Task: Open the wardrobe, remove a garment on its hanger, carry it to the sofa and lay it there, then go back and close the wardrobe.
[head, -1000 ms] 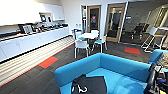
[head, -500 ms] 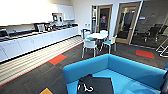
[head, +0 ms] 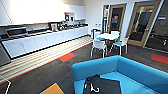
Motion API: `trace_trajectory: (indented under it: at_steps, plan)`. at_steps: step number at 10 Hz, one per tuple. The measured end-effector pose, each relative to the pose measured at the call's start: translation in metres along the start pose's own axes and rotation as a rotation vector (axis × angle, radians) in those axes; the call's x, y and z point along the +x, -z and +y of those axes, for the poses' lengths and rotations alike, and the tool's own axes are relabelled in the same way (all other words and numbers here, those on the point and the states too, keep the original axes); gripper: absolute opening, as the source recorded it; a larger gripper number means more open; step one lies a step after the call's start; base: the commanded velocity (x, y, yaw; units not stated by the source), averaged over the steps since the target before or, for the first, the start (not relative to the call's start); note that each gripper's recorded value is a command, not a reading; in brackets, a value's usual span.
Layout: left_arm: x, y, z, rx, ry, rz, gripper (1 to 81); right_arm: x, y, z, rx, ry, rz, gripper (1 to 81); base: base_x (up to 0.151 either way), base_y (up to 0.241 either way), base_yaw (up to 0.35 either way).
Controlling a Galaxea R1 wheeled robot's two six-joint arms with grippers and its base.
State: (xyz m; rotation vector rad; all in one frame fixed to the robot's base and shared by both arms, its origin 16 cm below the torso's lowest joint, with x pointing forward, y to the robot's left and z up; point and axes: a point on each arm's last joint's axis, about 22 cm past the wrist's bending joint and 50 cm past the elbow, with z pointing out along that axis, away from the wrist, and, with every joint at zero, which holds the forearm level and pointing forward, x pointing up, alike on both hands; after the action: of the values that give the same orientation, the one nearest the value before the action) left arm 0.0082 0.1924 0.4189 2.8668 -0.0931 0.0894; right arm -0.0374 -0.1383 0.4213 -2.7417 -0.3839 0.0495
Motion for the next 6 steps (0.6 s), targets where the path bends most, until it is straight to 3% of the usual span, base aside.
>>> trace_trajectory:
  at_steps: [6]
  plan:
    - [-0.0076,-0.0006,0.004,-0.005,-0.001,-0.011,81.1,0.0006,0.0,0.0005,-0.001,-0.003,0.001,81.1,0.0,0.0,0.296]
